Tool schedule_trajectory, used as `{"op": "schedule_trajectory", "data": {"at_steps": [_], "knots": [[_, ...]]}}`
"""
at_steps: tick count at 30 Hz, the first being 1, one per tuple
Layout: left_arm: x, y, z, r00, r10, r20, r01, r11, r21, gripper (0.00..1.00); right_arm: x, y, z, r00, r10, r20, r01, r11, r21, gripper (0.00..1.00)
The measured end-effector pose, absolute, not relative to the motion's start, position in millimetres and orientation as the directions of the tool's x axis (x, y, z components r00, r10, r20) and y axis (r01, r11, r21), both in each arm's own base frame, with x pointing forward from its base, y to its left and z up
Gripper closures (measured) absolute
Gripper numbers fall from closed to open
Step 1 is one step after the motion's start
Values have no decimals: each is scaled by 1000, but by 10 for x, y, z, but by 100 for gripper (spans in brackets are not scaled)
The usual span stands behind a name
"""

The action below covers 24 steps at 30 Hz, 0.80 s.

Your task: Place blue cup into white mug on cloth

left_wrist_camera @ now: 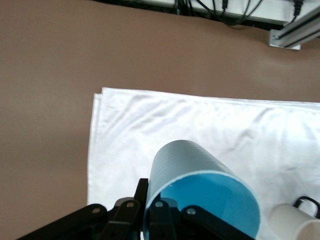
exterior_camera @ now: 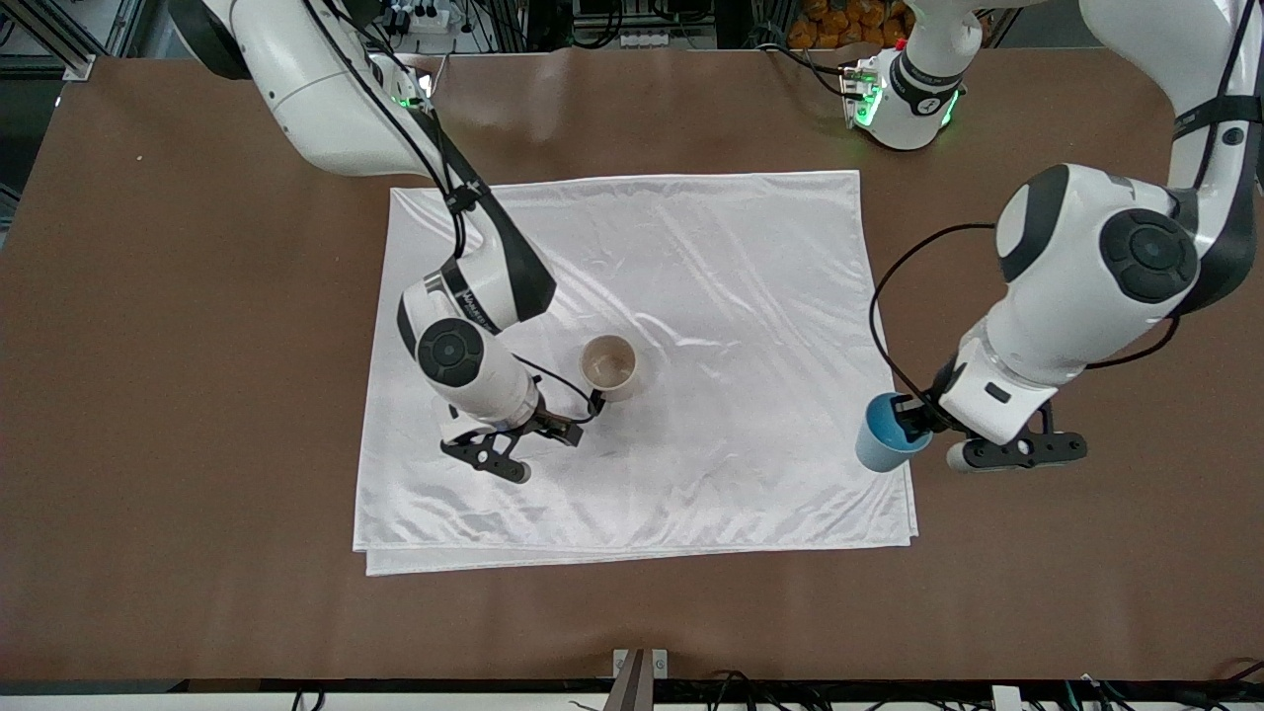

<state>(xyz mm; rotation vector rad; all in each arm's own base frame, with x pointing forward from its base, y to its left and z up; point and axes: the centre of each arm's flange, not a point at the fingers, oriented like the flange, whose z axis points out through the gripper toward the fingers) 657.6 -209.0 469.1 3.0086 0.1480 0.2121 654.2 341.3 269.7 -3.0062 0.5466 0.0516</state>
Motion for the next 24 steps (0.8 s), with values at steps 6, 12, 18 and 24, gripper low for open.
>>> {"op": "schedule_trajectory", "data": {"at_steps": [6,12,18,24], "knots": [[6381,-2597,4644,986,139,97,125,-983,136,96,6712,2772,2920,963,-247,-105,-250,-968,-23,0],[6139,-3184,4467,985,165,52,157,-978,138,96,6792,2255,3133,977,-170,-131,-167,-985,29,0],[5830,-3791,4269,984,176,10,173,-976,133,96,6794,1984,3187,981,-119,-151,-110,-992,62,0],[5621,-4159,4159,981,196,-7,195,-971,138,96,6780,1716,3125,983,-79,-167,-64,-994,94,0]]}}
